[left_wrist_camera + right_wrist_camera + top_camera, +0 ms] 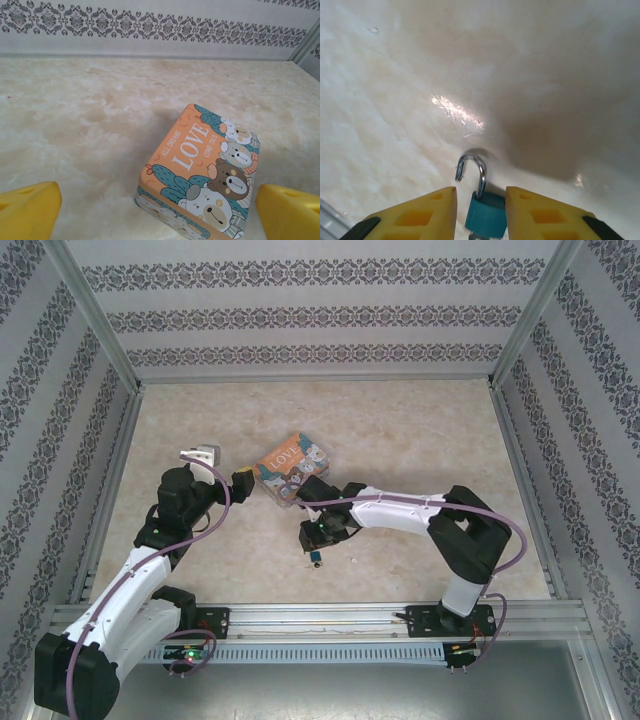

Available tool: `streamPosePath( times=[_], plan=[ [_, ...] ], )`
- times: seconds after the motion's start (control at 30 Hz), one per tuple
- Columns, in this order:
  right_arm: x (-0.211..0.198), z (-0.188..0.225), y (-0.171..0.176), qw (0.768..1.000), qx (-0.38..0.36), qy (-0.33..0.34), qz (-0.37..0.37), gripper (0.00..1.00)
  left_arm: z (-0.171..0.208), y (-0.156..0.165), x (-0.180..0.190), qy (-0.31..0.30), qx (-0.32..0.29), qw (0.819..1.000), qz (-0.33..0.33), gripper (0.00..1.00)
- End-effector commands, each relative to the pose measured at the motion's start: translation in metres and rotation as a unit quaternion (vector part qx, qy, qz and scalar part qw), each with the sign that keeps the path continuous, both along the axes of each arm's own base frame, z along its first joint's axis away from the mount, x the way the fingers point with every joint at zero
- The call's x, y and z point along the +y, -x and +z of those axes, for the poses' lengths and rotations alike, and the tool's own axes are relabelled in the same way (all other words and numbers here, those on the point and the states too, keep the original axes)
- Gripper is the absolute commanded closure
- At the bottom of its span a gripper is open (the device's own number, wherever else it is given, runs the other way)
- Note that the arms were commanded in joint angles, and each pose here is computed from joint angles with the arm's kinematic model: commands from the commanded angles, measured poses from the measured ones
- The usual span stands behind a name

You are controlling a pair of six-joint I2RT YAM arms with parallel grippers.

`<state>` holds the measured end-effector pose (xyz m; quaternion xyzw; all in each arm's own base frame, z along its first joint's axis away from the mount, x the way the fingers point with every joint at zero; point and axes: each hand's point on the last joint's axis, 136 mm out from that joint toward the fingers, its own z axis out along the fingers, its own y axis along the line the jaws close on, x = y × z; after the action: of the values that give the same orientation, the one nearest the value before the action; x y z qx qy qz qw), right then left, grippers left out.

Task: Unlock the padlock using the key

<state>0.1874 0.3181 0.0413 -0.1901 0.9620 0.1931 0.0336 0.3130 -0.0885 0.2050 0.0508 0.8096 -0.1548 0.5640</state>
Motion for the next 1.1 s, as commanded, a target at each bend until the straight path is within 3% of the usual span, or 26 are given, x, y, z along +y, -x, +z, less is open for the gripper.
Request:
streamPosePath(
  times=[0.0,0.23,0.57,0.77,0.97,1.07],
  plan=[
    [-0.015,0.012,0.002,1.0,-0.026,0.013,-0.004,0.66,0.01,-0.001,0.006,-0.017,-0.018,1.0,0.009,0.01],
    [-0.037,0.044,-0.015,0.995,-0.102,0.003,-0.023,0.57,0.012,0.001,0.012,-0.032,-0.017,0.999,0.02,0.01],
    [-0.088,0.108,-0.081,0.967,-0.236,-0.026,-0.092,0.43,0.016,0.004,0.035,-0.061,-0.016,0.995,0.077,0.01],
    [-0.148,0.145,-0.113,0.935,-0.311,-0.028,-0.165,0.33,0.011,0.01,0.057,-0.102,-0.009,0.987,0.126,0.01],
    [-0.216,0.163,-0.123,0.895,-0.367,-0.034,-0.251,0.07,0.008,0.008,0.065,-0.13,-0.004,0.982,0.139,0.01],
    [-0.249,0.167,-0.123,0.869,-0.396,-0.032,-0.293,0.02,0.005,0.005,0.069,-0.139,0.001,0.98,0.145,0.01]
  ],
)
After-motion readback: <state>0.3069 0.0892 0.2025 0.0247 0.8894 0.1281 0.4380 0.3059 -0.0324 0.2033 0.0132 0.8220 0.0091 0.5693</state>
